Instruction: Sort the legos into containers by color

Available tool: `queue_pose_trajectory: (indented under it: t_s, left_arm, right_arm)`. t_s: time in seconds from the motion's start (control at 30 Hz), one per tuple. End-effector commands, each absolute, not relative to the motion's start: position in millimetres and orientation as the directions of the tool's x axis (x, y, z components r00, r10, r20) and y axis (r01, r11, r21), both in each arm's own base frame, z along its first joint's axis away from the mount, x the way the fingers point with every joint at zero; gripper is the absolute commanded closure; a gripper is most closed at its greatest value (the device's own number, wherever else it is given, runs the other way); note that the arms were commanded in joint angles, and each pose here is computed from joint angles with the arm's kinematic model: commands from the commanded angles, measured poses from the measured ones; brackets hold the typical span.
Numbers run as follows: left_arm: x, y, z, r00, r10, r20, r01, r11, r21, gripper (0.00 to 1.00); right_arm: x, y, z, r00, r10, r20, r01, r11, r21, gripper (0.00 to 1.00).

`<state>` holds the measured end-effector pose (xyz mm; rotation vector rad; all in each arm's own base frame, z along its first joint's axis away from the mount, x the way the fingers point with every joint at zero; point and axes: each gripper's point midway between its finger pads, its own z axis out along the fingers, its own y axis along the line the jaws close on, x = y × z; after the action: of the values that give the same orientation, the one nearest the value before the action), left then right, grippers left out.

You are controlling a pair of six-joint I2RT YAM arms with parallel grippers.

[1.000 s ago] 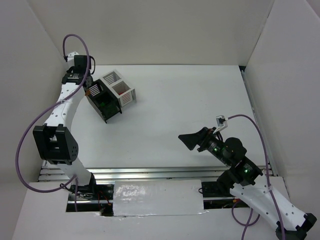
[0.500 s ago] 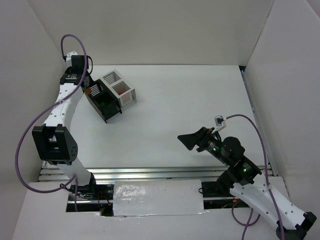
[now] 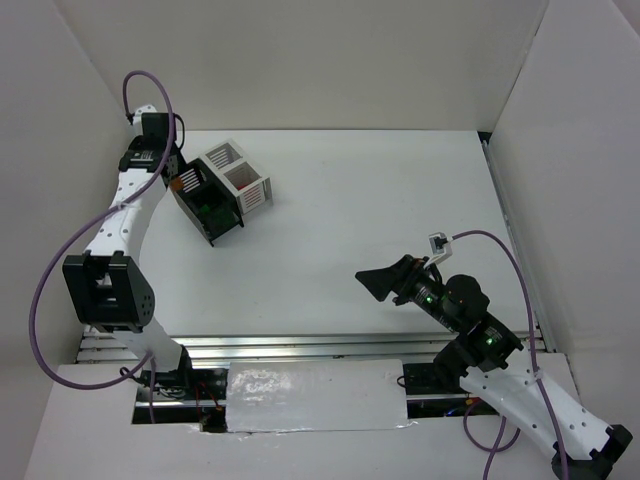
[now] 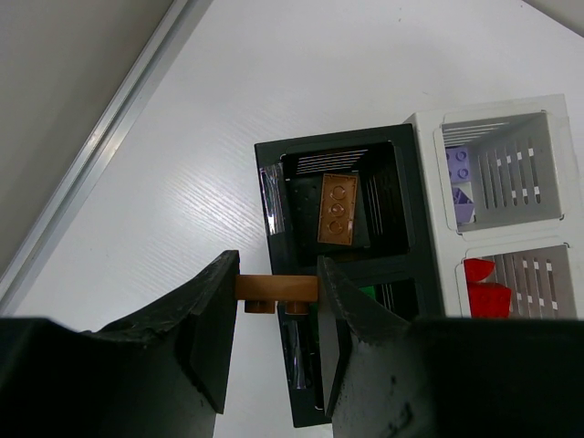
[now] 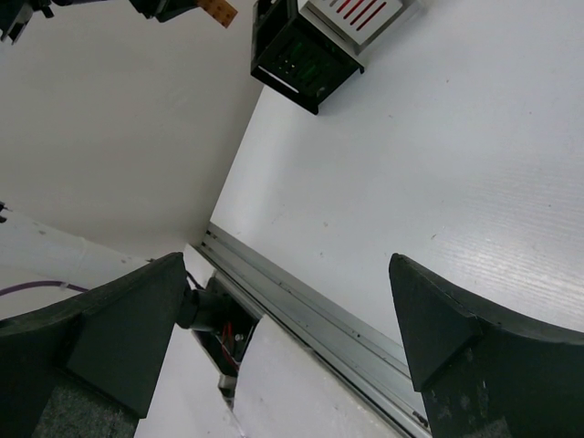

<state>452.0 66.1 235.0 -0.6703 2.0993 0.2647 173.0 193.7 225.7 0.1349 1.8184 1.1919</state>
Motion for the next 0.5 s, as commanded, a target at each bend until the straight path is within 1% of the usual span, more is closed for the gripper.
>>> queue_pose_trajectory:
  t_s: [0.0,0.47]
  left_arm:
    - [451.9,65.5,260.0,-0.401,-0.349,-0.847,-0.534,0.840,-0.094,1.00]
    - [451.5,61.0,268.8,-0.376,-0.349,-0.859,-0.506,0.854,-0.125,1.00]
  right_arm:
    - [172.0,194.7,228.9,-0.561,0.536,-0.631,-0.377,0.513,0.771,0.00]
    - [172.9,193.7,222.9,-0.565,0.533,-0.630,-0.362,0.525,0.770,0.00]
